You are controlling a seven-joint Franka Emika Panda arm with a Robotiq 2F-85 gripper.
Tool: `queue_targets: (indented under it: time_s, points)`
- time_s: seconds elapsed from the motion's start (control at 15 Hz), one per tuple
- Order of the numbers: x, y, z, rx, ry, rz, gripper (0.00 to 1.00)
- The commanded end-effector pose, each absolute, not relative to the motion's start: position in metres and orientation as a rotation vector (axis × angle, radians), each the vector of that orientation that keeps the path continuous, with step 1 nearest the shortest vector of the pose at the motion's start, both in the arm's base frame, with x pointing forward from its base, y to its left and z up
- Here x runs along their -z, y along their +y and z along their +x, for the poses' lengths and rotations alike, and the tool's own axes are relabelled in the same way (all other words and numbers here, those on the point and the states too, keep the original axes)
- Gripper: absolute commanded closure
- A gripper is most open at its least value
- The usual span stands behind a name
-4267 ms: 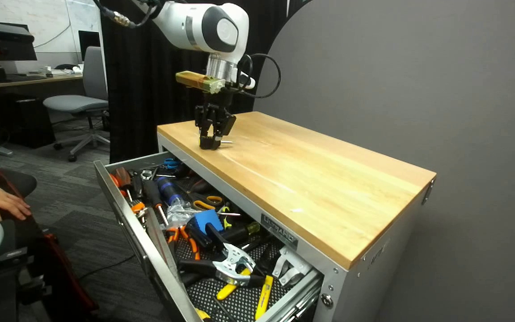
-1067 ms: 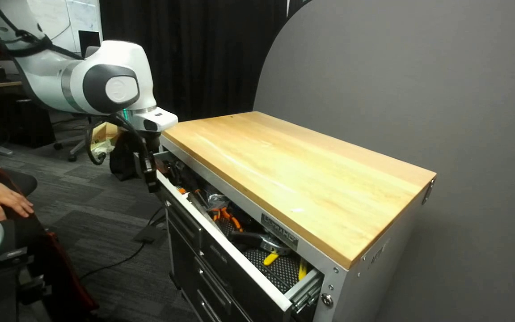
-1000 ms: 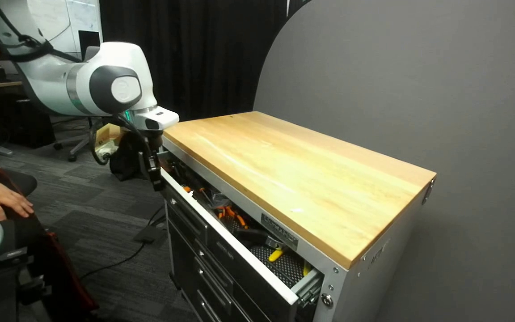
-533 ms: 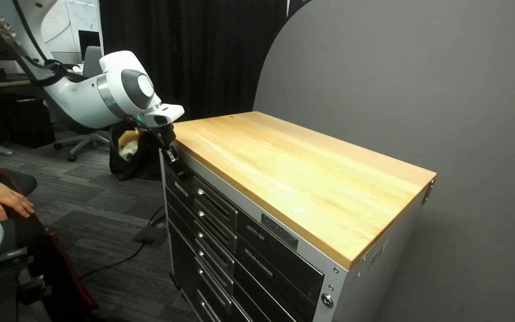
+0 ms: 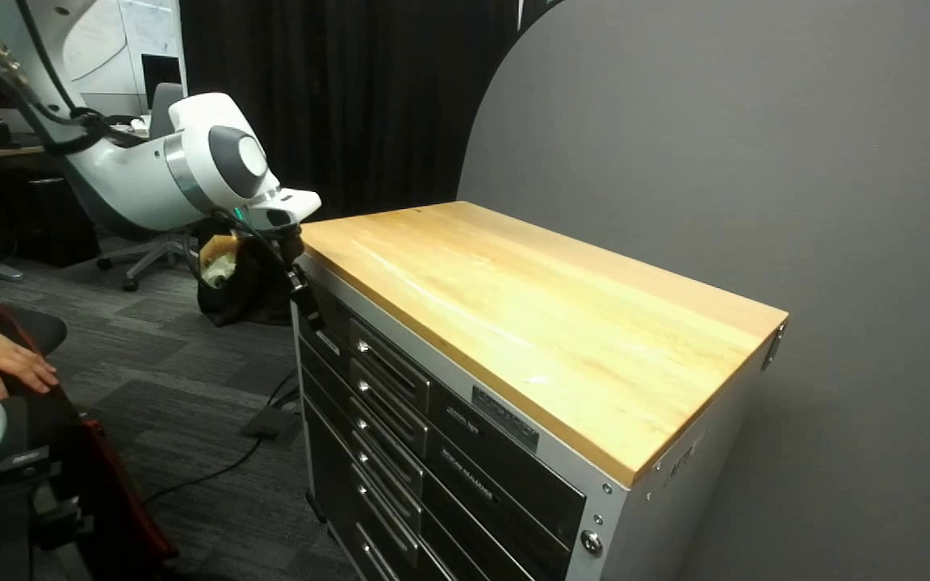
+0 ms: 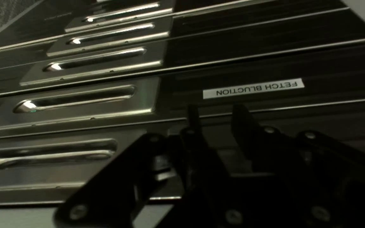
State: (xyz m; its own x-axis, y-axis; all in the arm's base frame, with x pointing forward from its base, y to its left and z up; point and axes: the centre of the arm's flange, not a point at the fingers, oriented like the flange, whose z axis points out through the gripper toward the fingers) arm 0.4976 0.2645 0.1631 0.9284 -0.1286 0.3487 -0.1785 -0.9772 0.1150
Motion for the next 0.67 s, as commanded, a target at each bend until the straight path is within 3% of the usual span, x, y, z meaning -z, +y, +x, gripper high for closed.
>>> queue_targets:
  time_s: [0.0,0.27,0.47,0.53,0.6]
  points:
    - [-0.223,0.237,0.478,-0.290,-0.129,3.064,0.32]
    - [-0.270,0.216,0.453,-0.038,-0.020,3.148,0.02]
    - [-0.297,0.211,0.436,0.176,0.055,3.219,0.00]
    - [-0.240,0.248,0.430,0.064,0.000,3.178,0.00]
    - [-0.249,0.250,0.428,0.111,0.024,3.198,0.00]
